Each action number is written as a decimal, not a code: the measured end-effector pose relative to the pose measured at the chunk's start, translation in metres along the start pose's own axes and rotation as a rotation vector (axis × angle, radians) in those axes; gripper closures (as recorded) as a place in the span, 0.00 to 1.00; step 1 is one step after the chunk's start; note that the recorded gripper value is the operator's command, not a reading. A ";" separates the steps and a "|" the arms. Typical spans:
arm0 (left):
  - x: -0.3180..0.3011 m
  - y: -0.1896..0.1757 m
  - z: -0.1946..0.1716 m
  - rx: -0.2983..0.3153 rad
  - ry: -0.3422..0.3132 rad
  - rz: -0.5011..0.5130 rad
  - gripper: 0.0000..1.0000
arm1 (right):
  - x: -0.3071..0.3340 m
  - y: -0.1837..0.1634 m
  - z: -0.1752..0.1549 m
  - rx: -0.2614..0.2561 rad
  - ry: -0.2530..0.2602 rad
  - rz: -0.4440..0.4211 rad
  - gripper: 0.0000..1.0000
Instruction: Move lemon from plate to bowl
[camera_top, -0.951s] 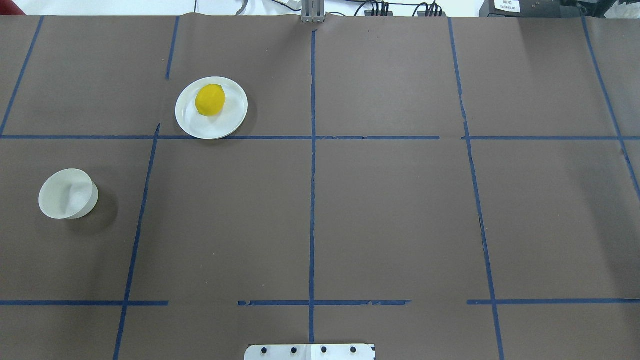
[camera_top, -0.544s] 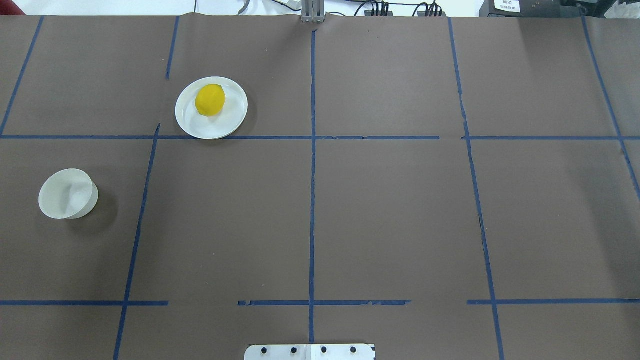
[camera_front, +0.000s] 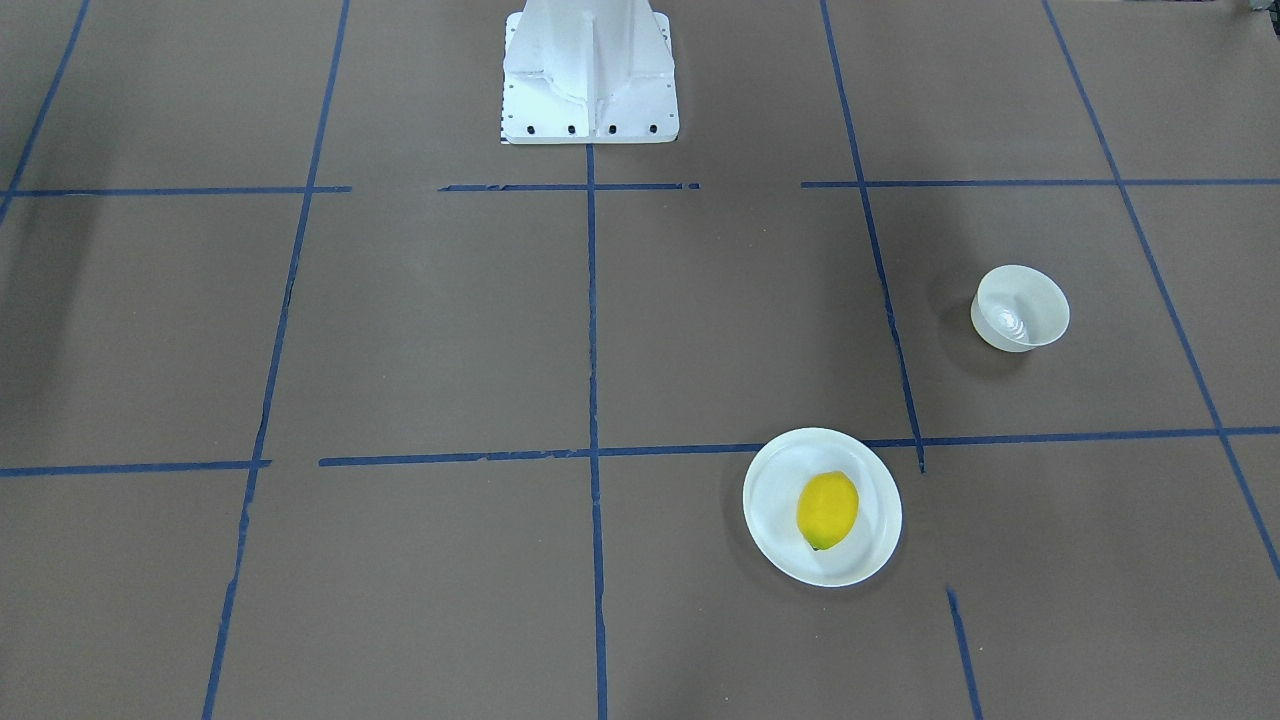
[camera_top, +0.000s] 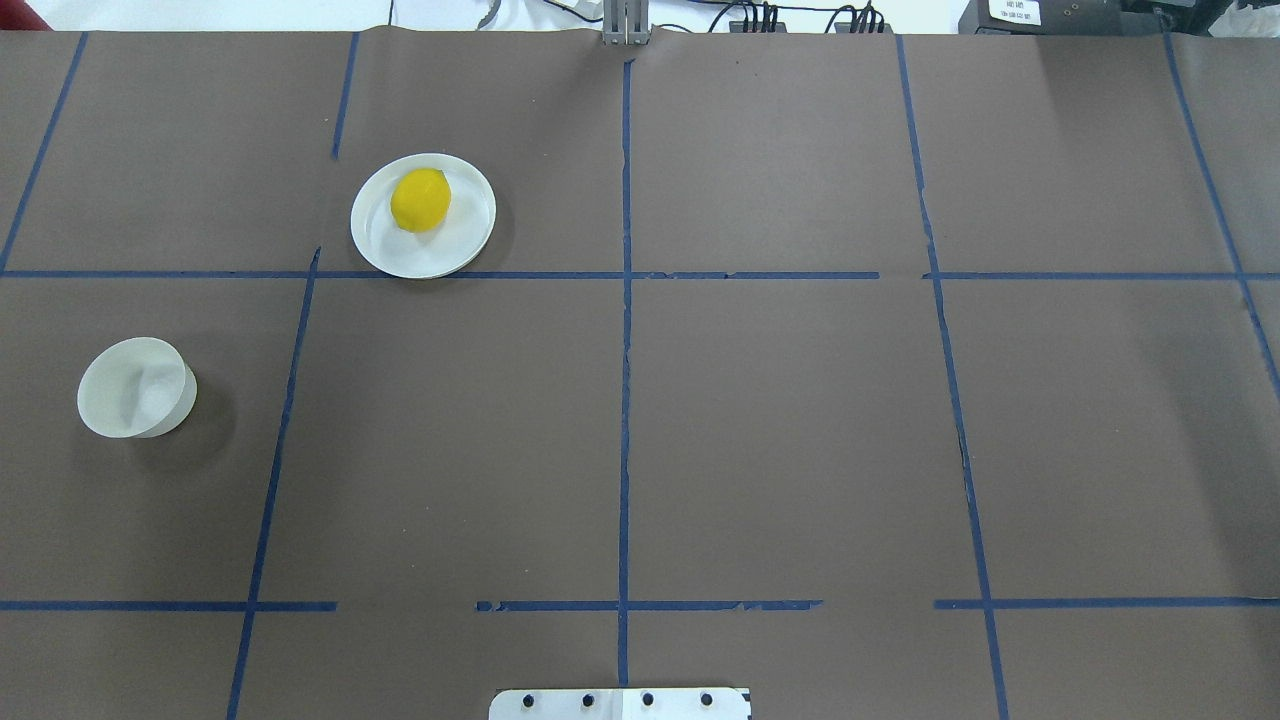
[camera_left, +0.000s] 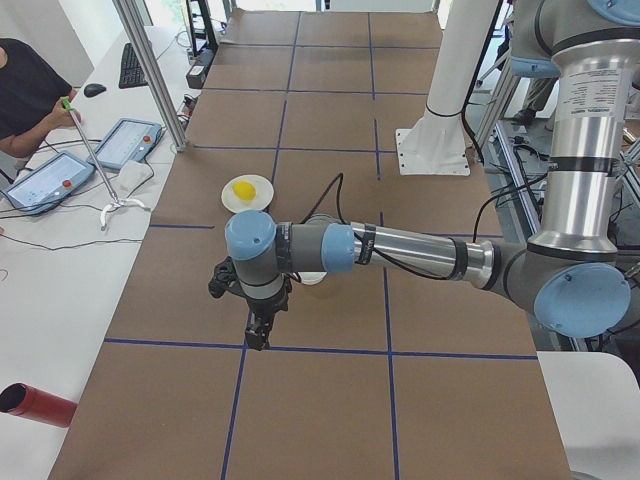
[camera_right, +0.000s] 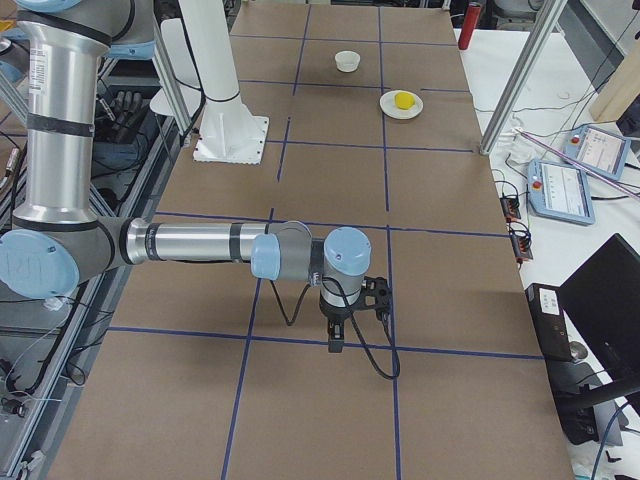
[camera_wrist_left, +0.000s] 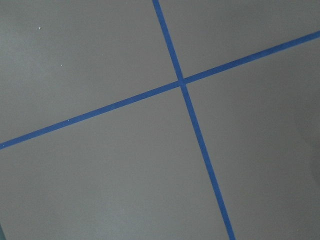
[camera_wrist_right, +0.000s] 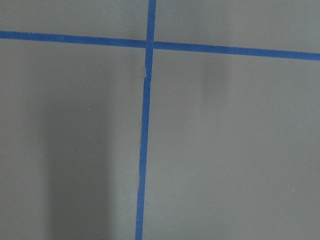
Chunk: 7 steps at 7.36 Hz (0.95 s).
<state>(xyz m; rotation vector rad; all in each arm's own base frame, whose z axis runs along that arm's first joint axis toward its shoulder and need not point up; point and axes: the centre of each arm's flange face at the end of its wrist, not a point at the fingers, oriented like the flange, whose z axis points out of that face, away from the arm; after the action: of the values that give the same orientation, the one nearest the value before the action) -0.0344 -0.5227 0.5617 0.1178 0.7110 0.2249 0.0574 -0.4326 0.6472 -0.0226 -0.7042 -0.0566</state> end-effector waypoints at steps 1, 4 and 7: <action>0.014 -0.007 0.001 0.010 0.004 -0.008 0.00 | 0.000 0.000 0.000 0.000 0.000 0.000 0.00; 0.109 -0.063 0.025 -0.014 0.037 -0.057 0.08 | 0.000 0.000 0.000 0.000 0.000 0.000 0.00; 0.228 -0.138 0.035 0.010 0.113 0.034 0.07 | 0.000 0.000 0.000 0.000 0.000 0.000 0.00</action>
<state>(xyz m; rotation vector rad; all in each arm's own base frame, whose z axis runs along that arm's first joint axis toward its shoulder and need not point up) 0.1787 -0.6015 0.4192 0.1274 0.8229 0.2625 0.0574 -0.4326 0.6471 -0.0225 -0.7042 -0.0567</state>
